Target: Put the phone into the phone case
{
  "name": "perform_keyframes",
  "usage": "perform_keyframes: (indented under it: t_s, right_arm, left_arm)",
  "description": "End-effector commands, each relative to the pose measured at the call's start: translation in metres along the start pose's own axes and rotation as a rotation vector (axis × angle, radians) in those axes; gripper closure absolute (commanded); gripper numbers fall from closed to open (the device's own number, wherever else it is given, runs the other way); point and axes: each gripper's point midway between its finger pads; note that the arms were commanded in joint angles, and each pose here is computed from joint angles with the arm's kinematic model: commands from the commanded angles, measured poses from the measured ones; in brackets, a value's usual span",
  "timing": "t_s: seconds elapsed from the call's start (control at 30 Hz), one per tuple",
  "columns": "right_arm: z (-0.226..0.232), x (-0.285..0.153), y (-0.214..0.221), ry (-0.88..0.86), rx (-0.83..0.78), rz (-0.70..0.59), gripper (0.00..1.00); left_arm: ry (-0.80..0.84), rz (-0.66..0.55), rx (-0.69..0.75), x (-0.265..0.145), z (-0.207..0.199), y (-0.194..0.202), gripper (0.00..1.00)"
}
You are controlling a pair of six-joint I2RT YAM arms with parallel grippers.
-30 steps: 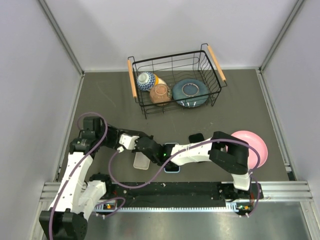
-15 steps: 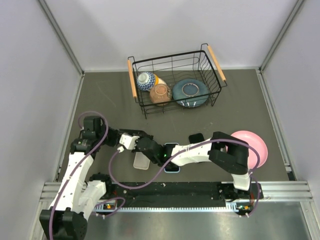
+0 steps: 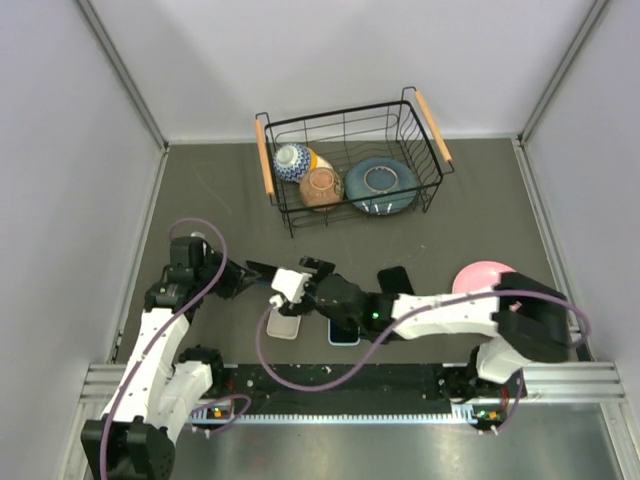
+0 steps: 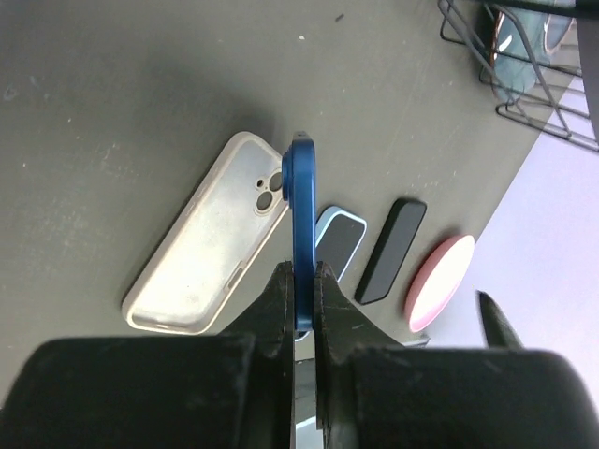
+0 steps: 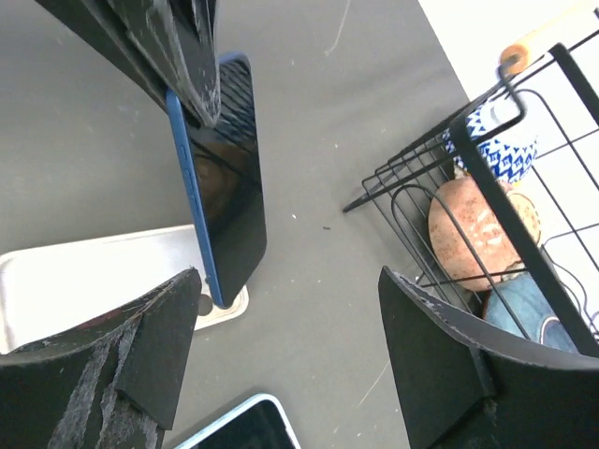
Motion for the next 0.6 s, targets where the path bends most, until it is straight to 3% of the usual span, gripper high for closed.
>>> perform_keyframes:
  t_s: [0.0,0.13,0.2,0.3,0.33,0.47,0.57]
  right_arm:
    - [-0.003,-0.040,-0.038,-0.102,0.199,-0.096,0.24]
    - [-0.016,-0.071,-0.045,-0.221,0.345,-0.143,0.24]
    - [-0.051,-0.080,-0.043,-0.198,0.539,-0.090,0.24]
    - [-0.078,-0.092,-0.044,-0.327,0.738,-0.048,0.28]
    - [-0.073,-0.103,-0.053,-0.412,0.737,-0.069,0.28]
    - [-0.072,-0.116,-0.042,-0.472,0.687,-0.019,0.28]
    - [-0.071,-0.112,-0.029,-0.522,0.773,0.064,0.27]
  left_arm:
    - [0.201,-0.034,0.267,-0.010,-0.033,-0.004,1.00]
    - [0.390,0.030,0.442,-0.023,-0.059,0.011,1.00]
    - [0.474,0.063,0.510,-0.028,-0.071,0.017,1.00]
    - [0.611,0.131,0.562,-0.039,-0.087,0.029,1.00]
    - [0.659,0.173,0.570,-0.044,-0.090,0.036,1.00]
    - [0.751,0.233,0.615,-0.053,-0.098,0.045,1.00]
    - [0.753,0.257,0.612,-0.052,-0.096,0.049,1.00]
Point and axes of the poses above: each gripper's point midway between its finger pads, its own x axis out along the fingers, its own z axis along the line the jaws close on, y = z × x, and after that the axes turned 10 degrees about x, right-handed
